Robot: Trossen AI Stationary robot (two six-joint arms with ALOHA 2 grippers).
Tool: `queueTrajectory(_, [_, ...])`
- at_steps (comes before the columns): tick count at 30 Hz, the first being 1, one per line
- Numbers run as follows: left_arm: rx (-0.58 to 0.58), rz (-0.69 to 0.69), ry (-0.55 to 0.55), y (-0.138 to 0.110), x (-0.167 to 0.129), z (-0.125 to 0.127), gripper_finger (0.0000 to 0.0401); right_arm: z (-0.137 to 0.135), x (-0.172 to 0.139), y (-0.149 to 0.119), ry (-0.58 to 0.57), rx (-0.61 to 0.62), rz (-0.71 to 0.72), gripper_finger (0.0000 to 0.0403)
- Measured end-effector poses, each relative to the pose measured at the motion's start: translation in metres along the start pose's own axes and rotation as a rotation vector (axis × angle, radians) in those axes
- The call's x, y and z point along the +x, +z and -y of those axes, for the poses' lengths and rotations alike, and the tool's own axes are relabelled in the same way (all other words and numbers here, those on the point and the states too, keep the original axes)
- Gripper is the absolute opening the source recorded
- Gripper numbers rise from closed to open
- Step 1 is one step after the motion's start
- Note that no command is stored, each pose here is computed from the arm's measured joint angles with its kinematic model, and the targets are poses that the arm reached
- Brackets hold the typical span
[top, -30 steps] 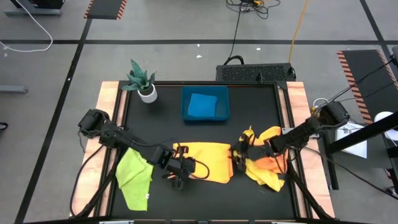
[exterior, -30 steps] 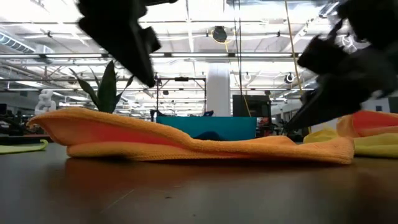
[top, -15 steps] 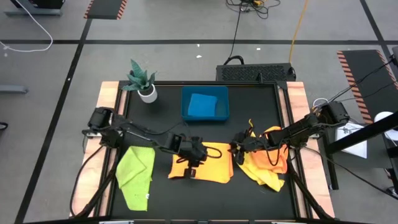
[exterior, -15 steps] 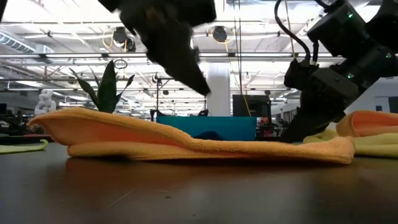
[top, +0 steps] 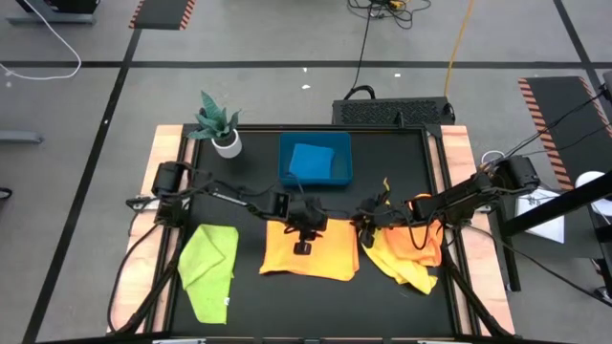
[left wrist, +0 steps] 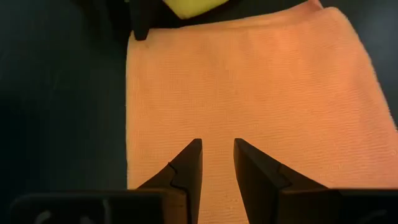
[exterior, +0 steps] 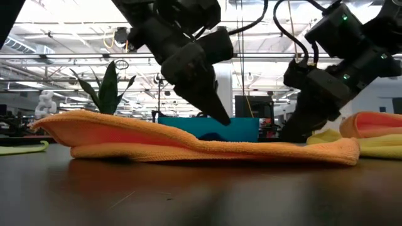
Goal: Fold microfiber towels
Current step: Fold the left orange microfiber cloth
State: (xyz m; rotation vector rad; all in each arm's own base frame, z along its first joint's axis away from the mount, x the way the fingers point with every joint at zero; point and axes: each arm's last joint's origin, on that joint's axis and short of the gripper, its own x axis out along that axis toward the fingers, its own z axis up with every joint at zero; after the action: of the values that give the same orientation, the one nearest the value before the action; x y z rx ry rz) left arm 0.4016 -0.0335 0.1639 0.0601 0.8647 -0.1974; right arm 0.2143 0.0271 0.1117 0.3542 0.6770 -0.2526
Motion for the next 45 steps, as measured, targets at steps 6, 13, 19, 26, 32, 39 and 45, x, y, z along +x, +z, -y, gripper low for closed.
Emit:
queueTrajectory(6, [-0.010,0.022,-0.032,0.001,-0.001,-0.007,0.0115,0.001,-0.002,0.001,0.016,0.008,-0.012,0.0150])
queueTrajectory(13, [0.008,0.108,-0.011,0.010,-0.001,-0.009,0.0175,0.003,0.006,-0.008,0.017,0.065,-0.092,0.0188])
queueTrajectory(19, [0.011,0.166,-0.003,0.015,-0.002,-0.009,0.0199,0.003,0.011,-0.008,0.017,0.056,-0.065,0.0123])
queueTrajectory(26, [0.004,0.183,0.001,0.016,-0.002,-0.011,0.0190,-0.002,0.006,0.001,0.087,-0.012,-0.003,0.0009])
queueTrajectory(32, [-0.013,0.229,0.022,0.020,-0.004,-0.021,0.0194,-0.009,-0.010,0.021,0.157,-0.031,0.153,0.0003])
queueTrajectory(39, [-0.059,0.279,0.034,0.022,-0.007,-0.036,0.0208,-0.012,-0.027,0.035,0.201,-0.069,0.259,0.0002])
queueTrajectory(45, [-0.090,0.315,-0.006,0.024,-0.010,-0.045,0.0209,-0.013,-0.032,0.038,0.210,-0.092,0.292,0.0001])
